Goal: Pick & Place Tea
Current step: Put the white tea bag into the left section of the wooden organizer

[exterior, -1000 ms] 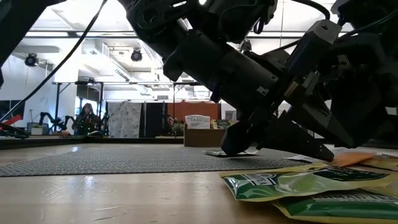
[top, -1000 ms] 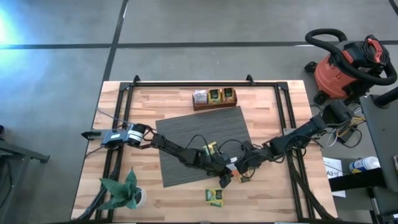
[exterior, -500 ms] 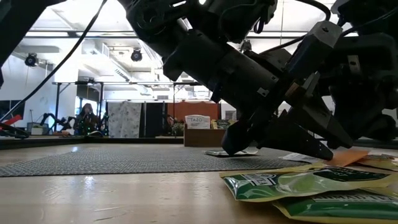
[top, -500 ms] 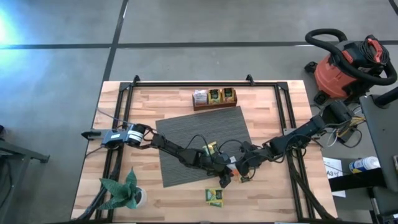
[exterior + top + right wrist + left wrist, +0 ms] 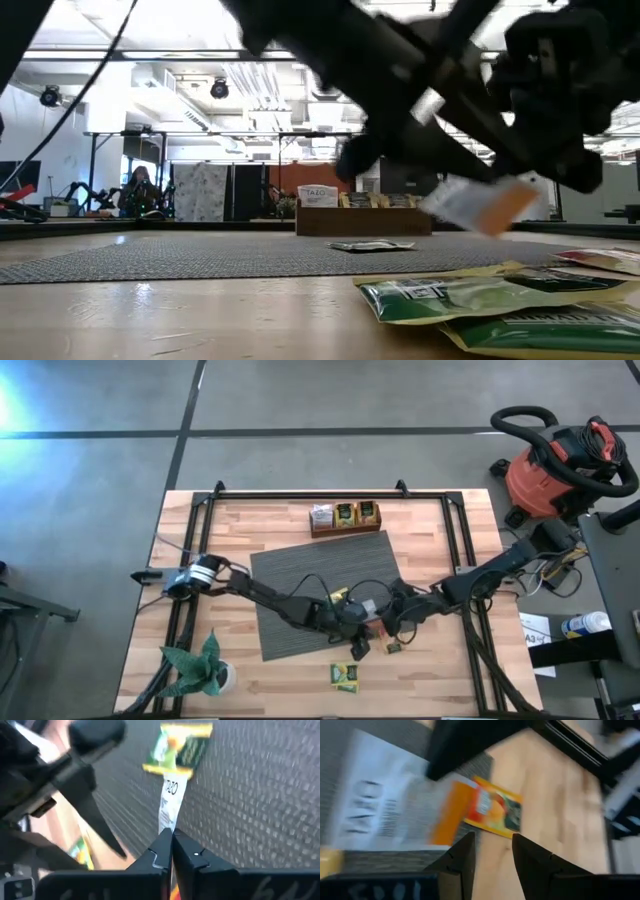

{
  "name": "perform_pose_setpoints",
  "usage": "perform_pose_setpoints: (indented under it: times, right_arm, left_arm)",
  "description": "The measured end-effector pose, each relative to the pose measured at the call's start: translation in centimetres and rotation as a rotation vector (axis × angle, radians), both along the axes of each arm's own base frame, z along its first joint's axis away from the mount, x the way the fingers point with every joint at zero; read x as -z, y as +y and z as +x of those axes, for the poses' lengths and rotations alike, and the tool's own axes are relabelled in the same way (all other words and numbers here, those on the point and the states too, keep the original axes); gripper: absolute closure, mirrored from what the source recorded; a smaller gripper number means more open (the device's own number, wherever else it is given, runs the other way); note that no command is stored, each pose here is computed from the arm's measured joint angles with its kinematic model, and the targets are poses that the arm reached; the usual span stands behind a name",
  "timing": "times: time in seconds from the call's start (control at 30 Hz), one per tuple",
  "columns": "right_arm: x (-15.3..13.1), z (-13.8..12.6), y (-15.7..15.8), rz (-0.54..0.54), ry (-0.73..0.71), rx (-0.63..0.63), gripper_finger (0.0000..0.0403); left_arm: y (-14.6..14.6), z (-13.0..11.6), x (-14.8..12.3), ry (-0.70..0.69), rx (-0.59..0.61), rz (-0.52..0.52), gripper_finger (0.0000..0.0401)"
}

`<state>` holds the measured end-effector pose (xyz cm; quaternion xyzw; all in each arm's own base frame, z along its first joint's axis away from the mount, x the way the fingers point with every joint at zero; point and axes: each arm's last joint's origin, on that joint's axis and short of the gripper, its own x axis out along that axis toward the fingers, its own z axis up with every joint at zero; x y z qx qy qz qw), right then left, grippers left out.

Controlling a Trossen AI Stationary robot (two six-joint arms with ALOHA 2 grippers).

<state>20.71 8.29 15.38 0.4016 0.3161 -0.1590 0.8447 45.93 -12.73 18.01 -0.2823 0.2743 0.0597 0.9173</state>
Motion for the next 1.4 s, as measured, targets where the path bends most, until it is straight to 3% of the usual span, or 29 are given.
perform_pose_setpoints:
  times: [0.2,0.3,0.5,0.67,0.9,1.07,1.4]
  right_arm:
    - [-2.2,-0.6,-0.7,-0.074,-0.121,0.095,0.0394]
    - [-3.5,-0.5,-1.1,-0.13,-0.187,0.146,0.0394]
    - [-5.5,0.9,-2.6,-0.265,-0.205,0.077,0.0394]
    - [-6.9,2.7,-5.3,-0.354,-0.21,0.04,0.0394]
    - [-6.2,4.7,-12.0,-0.318,-0.245,-0.009,0.0394]
    - [-5.0,6.5,-16.5,-0.319,-0.228,0.018,0.0394]
    - [-4.9,12.1,-22.6,-0.346,-0.232,-0.052,0.0394]
  left_arm:
    - [-0.3,-3.6,-5.3,0.033,-0.19,0.213,0.0277]
    - [-0.4,-6.2,-7.8,0.01,-0.305,0.263,0.0277]
    - [1.9,-11.4,-10.1,-0.063,-0.454,0.144,0.0277]
    - [5.9,-15.7,-9.6,-0.147,-0.579,0.007,0.0277]
    - [11.5,-20.5,-8.8,-0.372,-0.557,-0.14,0.0277]
    - [15.0,-23.2,-6.6,-0.375,-0.634,-0.154,0.0277]
    - [20.3,-24.9,-5.4,-0.389,-0.529,-0.165,0.0277]
